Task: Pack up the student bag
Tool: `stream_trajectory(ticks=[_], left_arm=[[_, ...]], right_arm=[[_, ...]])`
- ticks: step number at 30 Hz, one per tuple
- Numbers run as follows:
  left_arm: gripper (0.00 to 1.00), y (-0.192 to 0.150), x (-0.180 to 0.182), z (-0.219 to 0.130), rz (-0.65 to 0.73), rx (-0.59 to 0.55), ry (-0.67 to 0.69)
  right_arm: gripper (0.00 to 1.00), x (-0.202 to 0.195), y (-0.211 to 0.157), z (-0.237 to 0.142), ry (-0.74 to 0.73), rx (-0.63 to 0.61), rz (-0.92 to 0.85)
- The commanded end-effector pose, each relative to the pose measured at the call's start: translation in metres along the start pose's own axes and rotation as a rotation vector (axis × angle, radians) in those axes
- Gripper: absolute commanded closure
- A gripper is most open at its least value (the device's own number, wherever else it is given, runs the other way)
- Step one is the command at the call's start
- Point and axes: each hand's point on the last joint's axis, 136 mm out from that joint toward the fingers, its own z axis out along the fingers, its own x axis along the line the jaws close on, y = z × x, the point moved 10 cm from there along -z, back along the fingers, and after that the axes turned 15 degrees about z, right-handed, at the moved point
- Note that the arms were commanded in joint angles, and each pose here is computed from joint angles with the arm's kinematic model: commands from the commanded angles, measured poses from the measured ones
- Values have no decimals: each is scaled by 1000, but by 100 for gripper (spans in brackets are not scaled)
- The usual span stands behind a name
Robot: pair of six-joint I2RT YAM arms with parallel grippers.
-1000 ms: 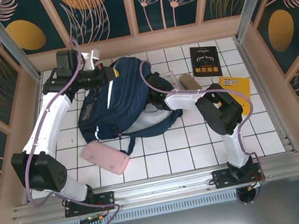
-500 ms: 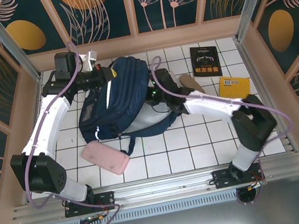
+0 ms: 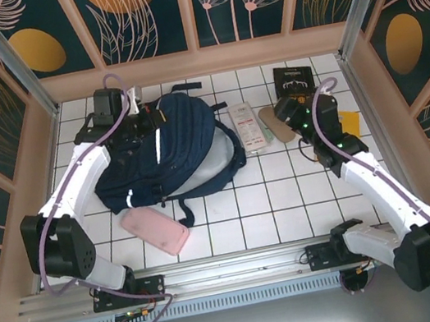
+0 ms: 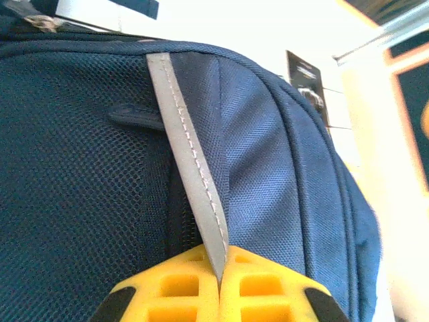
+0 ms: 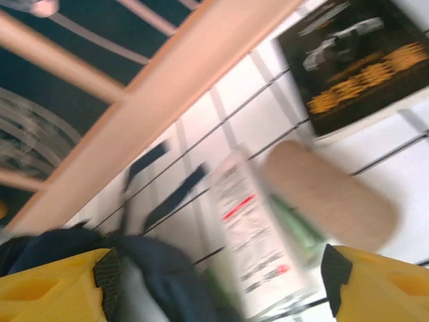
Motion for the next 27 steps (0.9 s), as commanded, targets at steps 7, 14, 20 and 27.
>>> stream_trajectory(ticks=[7,14,20,27], left_arm=[[100,-15,6,36,41,-13,36],[100,-33,3,54,-5,22,-67],[100,-35,0,52,-16,13,-105],[99,-38,3,57,-35,24,-113]], right_arm=[[10,-79,58,40,-507,-244,-21],[6,-145,120,75,-721,-216,80],[6,-181,130,110,-641,-13,117],[11,-185,121,133,-461,154,135]])
